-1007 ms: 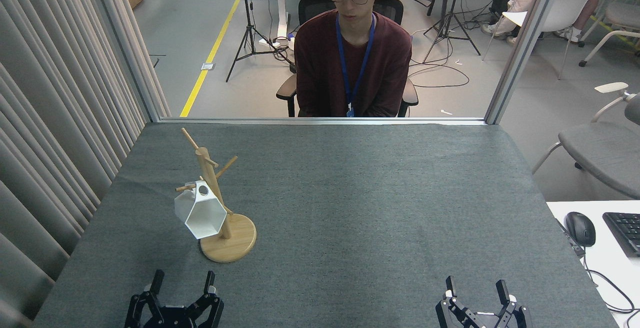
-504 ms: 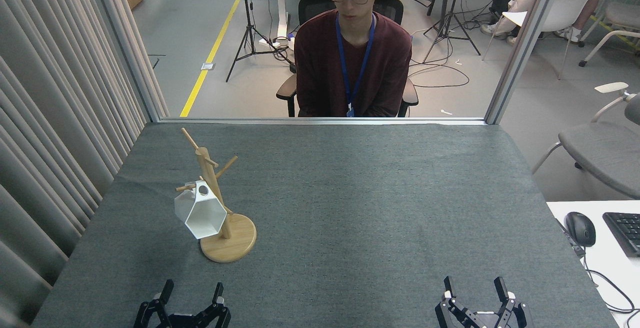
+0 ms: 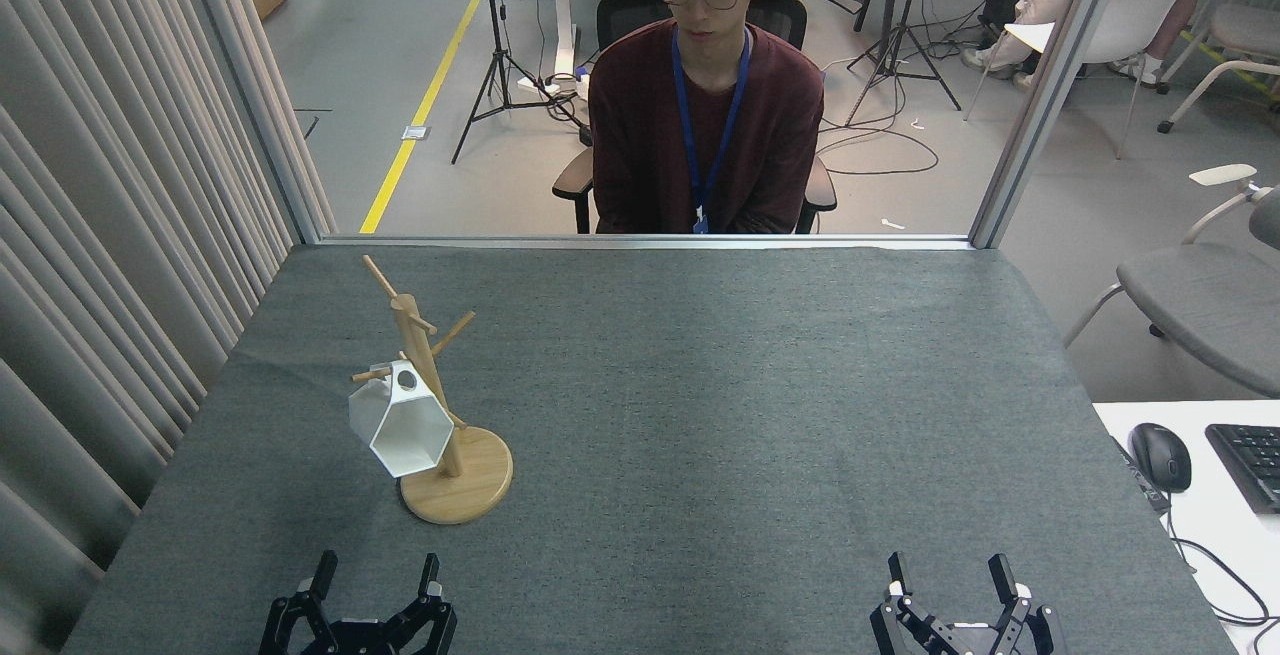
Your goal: Hang cup on storage rack
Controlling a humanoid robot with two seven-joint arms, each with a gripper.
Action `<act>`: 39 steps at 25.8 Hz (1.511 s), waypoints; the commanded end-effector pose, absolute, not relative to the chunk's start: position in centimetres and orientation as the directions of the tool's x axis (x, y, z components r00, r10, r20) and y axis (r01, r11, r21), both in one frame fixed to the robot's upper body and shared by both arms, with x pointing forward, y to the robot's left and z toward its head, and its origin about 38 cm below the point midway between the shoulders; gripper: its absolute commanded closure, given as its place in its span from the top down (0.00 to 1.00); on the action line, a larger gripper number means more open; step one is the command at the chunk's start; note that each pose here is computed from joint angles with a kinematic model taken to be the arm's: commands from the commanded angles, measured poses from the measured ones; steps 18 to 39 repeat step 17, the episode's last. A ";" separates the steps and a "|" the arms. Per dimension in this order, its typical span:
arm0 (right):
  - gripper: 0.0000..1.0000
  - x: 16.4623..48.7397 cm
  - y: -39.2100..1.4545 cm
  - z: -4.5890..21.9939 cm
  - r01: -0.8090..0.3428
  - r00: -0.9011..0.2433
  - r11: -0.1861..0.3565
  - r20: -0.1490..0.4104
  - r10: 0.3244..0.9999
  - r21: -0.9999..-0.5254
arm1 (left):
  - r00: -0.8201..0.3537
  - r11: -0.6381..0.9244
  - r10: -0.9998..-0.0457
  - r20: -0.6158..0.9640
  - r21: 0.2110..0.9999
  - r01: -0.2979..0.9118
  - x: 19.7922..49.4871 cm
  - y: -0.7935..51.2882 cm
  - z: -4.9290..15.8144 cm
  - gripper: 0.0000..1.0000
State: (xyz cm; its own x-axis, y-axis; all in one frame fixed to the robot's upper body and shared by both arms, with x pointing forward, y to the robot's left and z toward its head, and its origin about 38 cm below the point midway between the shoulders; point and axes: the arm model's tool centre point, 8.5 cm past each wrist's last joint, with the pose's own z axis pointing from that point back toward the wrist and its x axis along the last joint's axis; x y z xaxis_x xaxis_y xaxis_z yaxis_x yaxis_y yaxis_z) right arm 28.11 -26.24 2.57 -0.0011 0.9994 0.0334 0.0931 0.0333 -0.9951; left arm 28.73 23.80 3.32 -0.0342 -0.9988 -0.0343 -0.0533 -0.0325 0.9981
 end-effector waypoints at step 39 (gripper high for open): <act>0.99 28.3 -26.7 2.7 0.095 0.008 0.021 0.022 1.000 -0.995 | -0.057 -0.024 -0.998 -0.032 0.991 -0.131 28.7 22.9 3.8 0.99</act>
